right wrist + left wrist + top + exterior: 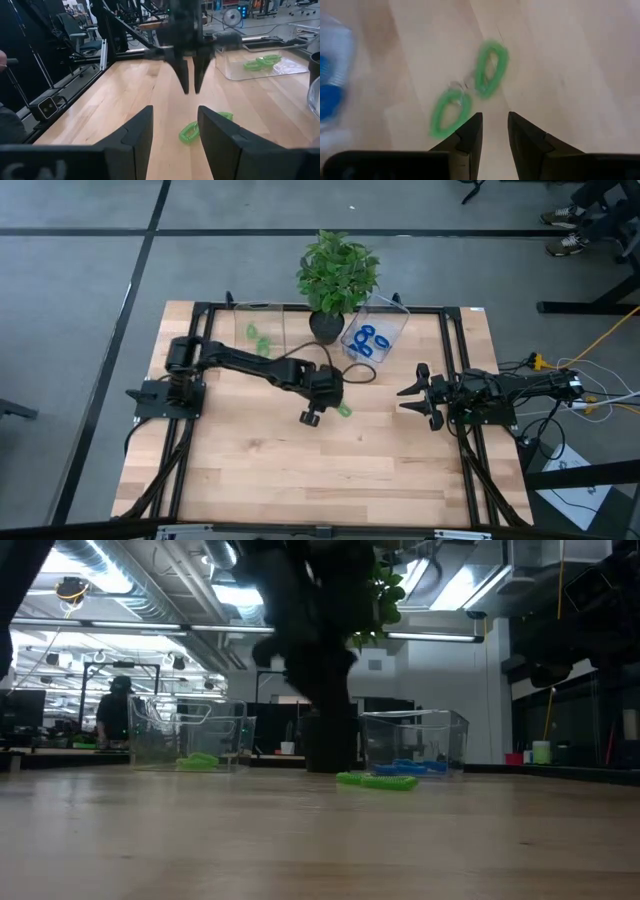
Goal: Sort spring keychains
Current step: Put the green spring keychain into the left transparent bin
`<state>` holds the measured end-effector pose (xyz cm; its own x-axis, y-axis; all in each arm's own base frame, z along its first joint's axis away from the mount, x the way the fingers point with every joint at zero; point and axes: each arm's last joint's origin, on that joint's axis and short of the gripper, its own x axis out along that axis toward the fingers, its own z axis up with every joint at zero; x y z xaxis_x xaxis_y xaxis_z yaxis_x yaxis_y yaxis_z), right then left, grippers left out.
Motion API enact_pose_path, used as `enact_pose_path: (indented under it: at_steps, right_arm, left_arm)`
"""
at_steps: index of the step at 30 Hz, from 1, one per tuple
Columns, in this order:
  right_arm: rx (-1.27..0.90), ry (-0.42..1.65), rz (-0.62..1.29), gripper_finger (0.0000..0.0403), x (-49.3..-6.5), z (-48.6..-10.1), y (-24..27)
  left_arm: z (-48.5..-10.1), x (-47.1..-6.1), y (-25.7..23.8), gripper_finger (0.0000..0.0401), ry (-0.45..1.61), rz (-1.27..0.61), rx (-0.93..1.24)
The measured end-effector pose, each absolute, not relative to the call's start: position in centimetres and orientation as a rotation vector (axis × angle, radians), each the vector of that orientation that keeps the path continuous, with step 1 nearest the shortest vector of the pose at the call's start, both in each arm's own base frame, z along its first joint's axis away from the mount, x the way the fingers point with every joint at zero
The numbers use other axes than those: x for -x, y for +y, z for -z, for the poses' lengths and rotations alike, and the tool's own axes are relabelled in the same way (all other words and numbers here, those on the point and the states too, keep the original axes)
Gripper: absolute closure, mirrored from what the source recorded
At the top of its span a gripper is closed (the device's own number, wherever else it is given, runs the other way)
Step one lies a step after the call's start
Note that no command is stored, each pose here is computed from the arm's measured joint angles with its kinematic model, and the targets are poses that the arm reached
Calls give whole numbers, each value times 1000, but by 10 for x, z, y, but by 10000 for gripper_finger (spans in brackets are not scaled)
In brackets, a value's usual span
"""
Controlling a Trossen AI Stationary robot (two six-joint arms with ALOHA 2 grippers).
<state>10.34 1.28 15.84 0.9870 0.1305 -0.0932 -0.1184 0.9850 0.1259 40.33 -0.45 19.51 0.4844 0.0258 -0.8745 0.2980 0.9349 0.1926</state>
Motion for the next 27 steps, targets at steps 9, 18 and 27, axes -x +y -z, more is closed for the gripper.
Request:
enact_pose_path:
  at_steps: [9,18,27]
  right_arm:
    - [-120,102,-125,249,-103,-158,13]
    - [-120,102,-125,249,-103,-158,13]
    - [-120,102,-125,249,-103,-158,13]
  left_arm:
    - [-166,-416,-3,320,1070,194,-464]
    - [-169,-423,14,327,989,198,-456]
    - [-165,-421,28,335,1005,218,-378]
